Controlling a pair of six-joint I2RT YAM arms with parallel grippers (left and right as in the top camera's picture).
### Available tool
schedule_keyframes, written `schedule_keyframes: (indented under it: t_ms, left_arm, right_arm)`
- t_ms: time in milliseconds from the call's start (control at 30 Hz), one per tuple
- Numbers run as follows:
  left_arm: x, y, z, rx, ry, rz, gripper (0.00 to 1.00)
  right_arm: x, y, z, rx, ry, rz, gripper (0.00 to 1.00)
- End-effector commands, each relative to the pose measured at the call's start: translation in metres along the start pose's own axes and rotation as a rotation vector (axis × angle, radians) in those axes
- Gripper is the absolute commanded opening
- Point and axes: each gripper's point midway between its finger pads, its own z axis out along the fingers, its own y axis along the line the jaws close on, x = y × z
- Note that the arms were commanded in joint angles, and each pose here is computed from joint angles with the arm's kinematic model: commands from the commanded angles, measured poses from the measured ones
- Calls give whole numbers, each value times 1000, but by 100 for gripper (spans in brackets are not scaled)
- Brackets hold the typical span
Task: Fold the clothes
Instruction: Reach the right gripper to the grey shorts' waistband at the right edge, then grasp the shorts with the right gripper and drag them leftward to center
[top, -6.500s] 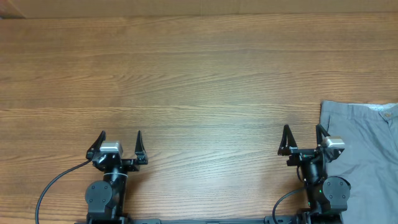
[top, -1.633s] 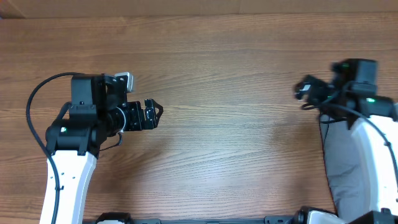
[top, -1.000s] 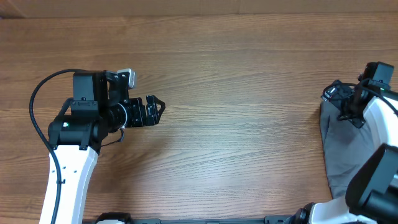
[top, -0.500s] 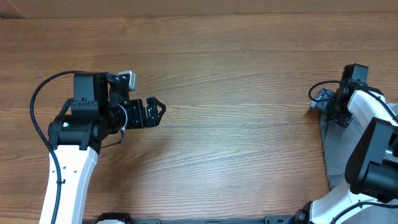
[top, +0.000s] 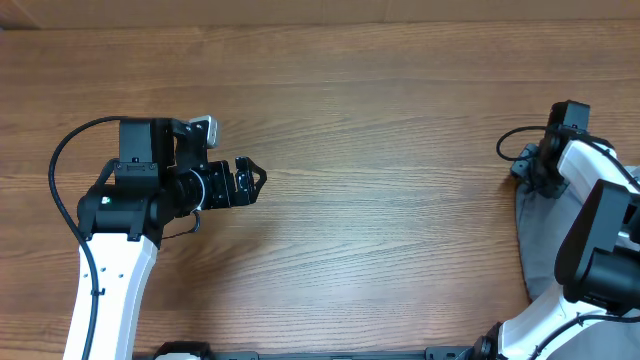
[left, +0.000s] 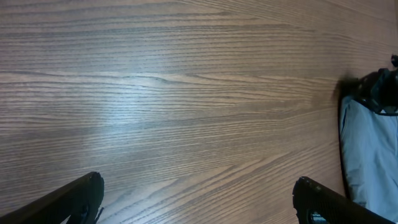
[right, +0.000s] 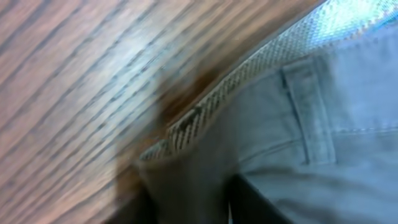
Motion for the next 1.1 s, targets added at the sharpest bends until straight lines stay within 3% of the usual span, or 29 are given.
schedule_keyframes:
  t_ms: [0,33,267,400,633,867,900,967,1067]
  left_arm:
    - [-6,-5,-4,20,-12,-12,100]
    - [-6,-5,-4,20,-12,-13,100]
    - [-6,-5,-4,20,-12,-12,100]
    - [-6,-5,-4,20,-12,-12,100]
    - [-7,-5,-4,19,-15,-11,100]
    - [-9,-4,-4,17,-22,-7,100]
    - [-9,-5,-4,17,-24,-7,100]
    - [-9,-5,-4,18,-25,-6,100]
    - [-10,-5,-4,18,-26,-5,100]
  right_arm:
    - [7,-1,6,7,42,-7,9]
    - [4,2,1,-12,41,-5,4]
    - [-24,54,-85,-209,-23,-57,4]
    - [-19,98,-133,-281,-74,-162,4]
    - [50,214,-172,-492,-73,-430,4]
    - [166,305,-220,-650,-77,-703,4]
    - [183,312,-225,-665,-76,-746,5]
    - [213,322,-235,-682,-90,-846,25]
    - [225,324,-237,-627,-154,-889,46]
